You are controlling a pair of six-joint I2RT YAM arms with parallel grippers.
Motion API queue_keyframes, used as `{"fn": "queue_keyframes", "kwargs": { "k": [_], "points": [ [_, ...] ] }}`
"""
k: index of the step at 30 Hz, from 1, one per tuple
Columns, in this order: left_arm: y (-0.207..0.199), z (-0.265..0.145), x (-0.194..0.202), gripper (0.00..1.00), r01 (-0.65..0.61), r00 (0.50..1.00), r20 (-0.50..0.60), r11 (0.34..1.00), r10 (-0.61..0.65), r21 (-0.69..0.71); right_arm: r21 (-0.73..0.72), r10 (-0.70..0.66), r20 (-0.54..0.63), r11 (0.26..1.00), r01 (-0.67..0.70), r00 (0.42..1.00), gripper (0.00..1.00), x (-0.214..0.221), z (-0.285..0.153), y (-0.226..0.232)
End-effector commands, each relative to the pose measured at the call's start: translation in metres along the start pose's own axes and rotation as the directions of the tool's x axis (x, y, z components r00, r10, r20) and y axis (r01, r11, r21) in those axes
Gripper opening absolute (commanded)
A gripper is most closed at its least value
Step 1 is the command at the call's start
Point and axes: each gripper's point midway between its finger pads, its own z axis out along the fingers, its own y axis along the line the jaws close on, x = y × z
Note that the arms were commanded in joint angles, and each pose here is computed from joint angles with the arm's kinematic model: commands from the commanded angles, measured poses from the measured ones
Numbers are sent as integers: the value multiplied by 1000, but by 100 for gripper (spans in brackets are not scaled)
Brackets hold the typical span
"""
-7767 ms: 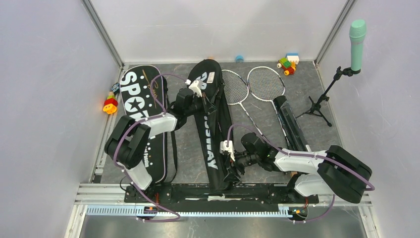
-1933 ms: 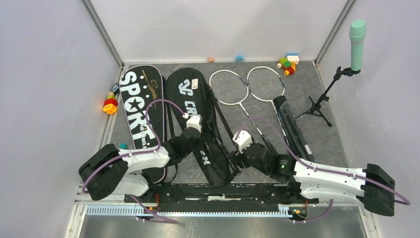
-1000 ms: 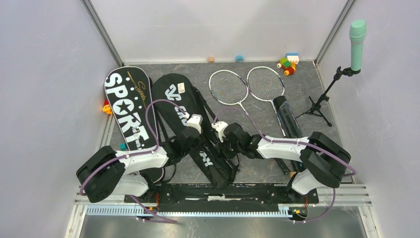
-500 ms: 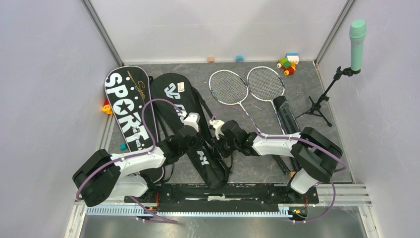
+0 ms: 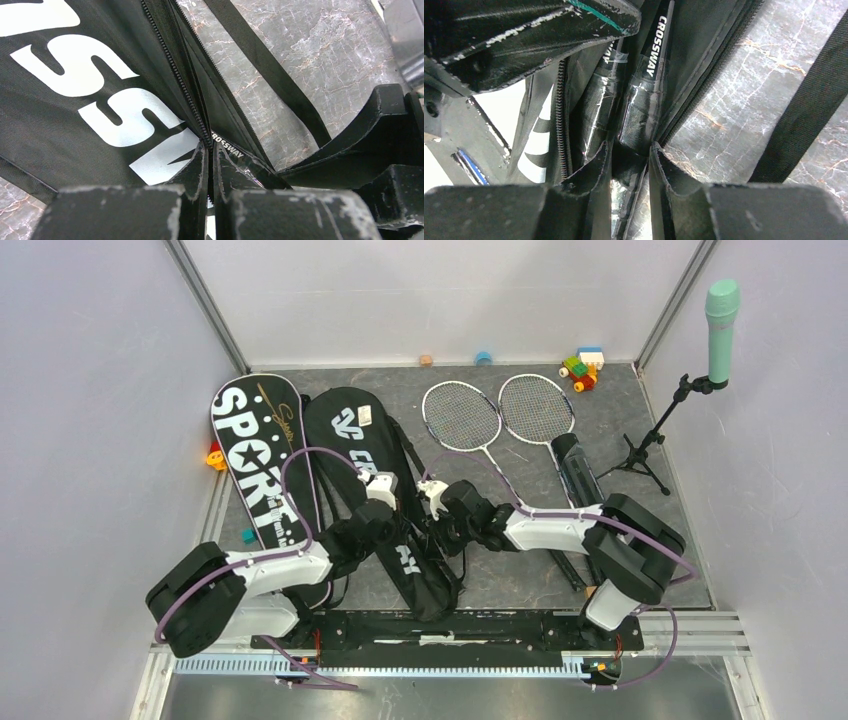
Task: Pack up the badminton gear
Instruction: Adjust the shuttlecock in the racket bag.
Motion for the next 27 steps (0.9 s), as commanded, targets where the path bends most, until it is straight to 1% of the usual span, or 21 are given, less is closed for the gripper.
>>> {"fn": "queue_keyframes", "kwargs": {
  "k": [1, 4, 6, 9, 11, 14, 15, 17, 19, 20, 21, 22, 23, 24, 25, 26, 27],
  "points": [
    [-69, -27, 29, 2, 114, 985, -160, 945, -67, 307, -133, -109, 588, 964, 228, 802, 0, -175, -66, 69],
    [-75, -29, 18, 2, 106, 989, -129, 937, -66, 332, -105, -118, 519, 974, 200, 847, 0, -141, -73, 57],
    [-79, -29, 13, 2, 90, 992, -115, 935, -53, 344, -109, -105, 491, 978, 180, 865, 0, -114, -73, 52],
    [-82, -27, 11, 2, 77, 993, -115, 934, -39, 349, -148, -84, 443, 975, 165, 893, 0, -76, -69, 58],
    [-86, -27, 13, 2, 79, 991, -126, 928, -34, 365, -162, -83, 443, 972, 170, 893, 0, -64, -67, 67],
    [-99, -30, 17, 2, 98, 988, -151, 899, -35, 426, -170, -67, 498, 970, 174, 865, 0, -69, -63, 72],
    [-103, -33, 20, 2, 104, 986, -165, 890, -33, 443, -154, -57, 518, 975, 159, 854, 0, -73, -60, 68],
    [-110, -38, 27, 2, 106, 984, -180, 875, -22, 473, -50, -58, 562, 993, 104, 825, 0, -88, -54, 47],
    [-115, -43, 36, 2, 109, 980, -197, 865, -11, 490, 70, -55, 631, 997, 14, 774, 0, -110, -55, 22],
    [-116, -45, 41, 2, 111, 978, -210, 863, -6, 493, 83, -38, 678, 996, -25, 734, 0, -121, -59, 15],
    [-114, -45, 45, 2, 120, 975, -221, 865, -10, 488, 104, -55, 711, 994, -27, 701, 0, -132, -63, 12],
    [-112, -46, 49, 2, 124, 973, -229, 866, -11, 484, 140, -31, 731, 985, -105, 682, 0, -138, -65, -1],
    [-108, -46, 53, 2, 128, 971, -238, 869, -13, 478, 129, -29, 755, 986, -105, 655, 0, -145, -67, -1],
    [-106, -47, 58, 2, 131, 969, -248, 869, -10, 476, 92, -54, 777, 995, -27, 628, 0, -155, -71, 11],
    [-103, -47, 61, 2, 134, 966, -257, 874, -10, 467, 41, -31, 768, 999, -1, 640, 0, -156, -67, 18],
    [-99, -45, 63, 2, 134, 966, -259, 884, -15, 448, -36, 4, 743, 999, 34, 669, 0, -154, -62, 29],
    [-95, -44, 65, 2, 129, 967, -256, 890, -15, 437, -97, 7, 723, 991, 92, 690, 0, -148, -60, 43]
  ]
}}
